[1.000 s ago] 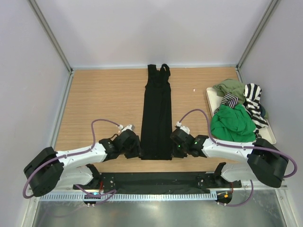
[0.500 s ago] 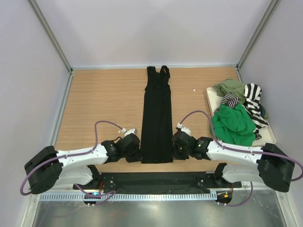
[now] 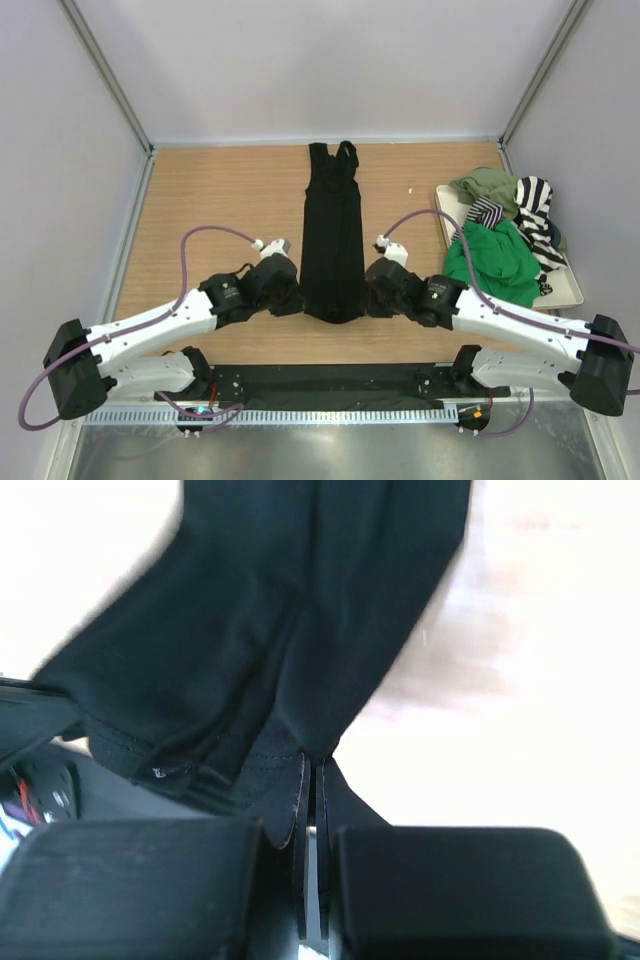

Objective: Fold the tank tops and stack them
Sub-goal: Fold the tank top

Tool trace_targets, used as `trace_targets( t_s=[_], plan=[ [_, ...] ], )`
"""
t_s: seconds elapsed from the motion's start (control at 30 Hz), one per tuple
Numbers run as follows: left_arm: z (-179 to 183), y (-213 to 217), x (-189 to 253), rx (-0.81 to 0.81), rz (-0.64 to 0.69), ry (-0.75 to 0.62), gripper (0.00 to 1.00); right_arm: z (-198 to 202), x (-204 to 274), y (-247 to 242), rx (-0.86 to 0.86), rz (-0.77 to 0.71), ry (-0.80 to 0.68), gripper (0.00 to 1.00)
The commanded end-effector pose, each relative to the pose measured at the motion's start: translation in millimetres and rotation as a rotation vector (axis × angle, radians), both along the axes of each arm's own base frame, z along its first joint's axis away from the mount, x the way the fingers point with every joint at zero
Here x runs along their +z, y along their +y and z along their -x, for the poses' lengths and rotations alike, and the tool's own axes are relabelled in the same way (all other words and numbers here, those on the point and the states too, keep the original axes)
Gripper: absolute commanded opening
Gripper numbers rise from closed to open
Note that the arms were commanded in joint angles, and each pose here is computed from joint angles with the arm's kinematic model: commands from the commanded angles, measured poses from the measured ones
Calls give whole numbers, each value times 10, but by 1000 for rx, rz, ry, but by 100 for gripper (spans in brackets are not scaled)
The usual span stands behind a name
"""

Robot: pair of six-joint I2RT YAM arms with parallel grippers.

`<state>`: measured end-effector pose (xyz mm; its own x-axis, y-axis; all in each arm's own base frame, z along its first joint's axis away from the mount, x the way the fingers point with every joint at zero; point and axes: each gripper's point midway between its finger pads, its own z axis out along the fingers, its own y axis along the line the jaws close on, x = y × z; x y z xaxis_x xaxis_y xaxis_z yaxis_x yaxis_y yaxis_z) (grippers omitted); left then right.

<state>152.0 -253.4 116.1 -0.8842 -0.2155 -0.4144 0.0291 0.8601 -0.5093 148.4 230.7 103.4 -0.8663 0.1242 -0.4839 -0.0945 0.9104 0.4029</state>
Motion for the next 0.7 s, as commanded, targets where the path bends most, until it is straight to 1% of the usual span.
trace_targets(
  t_s=[0.0,0.03,0.07,0.1,0.13,0.2,0.23,0.27,0.3,0.33,0.4,0.47,0.5,0.67],
  plan=[
    [-265,121,52,31,-74,-36,0,-412,253,-32,-54,75,-128,1],
    [-328,97,100,19,-71,-42,0,-477,273,-23,-57,80,-133,1],
    [-437,145,73,40,-88,-37,0,-571,348,19,-45,67,-146,1],
    [-496,155,84,46,-92,-39,0,-702,302,-31,-72,82,-130,1],
    [-578,151,154,40,-94,-61,0,-782,321,-45,-80,79,-130,1],
    [-757,214,157,71,-109,-67,0,-1005,408,-56,-92,53,-150,1],
    [-846,212,226,66,-112,-89,0,-1082,365,-53,-93,65,-142,1],
    [-959,235,190,78,-122,-82,0,-1178,449,-16,-94,50,-156,1],
    [-1066,217,273,78,-119,-102,0,-1288,357,-59,-100,84,-137,1],
    [-1154,265,255,80,-143,-98,0,-1379,424,-29,-105,83,-150,1],
    [-1284,250,178,65,-179,-87,0,-1502,387,-38,-112,104,-145,1],
    [-1454,239,251,66,-182,-108,0,-1678,339,-32,-117,114,-133,1],
    [-1503,215,175,59,-190,-91,0,-1723,329,-26,-116,116,-129,1],
    [-1813,145,210,65,-193,-129,0,-2050,251,-55,-142,134,-114,1]
  ],
)
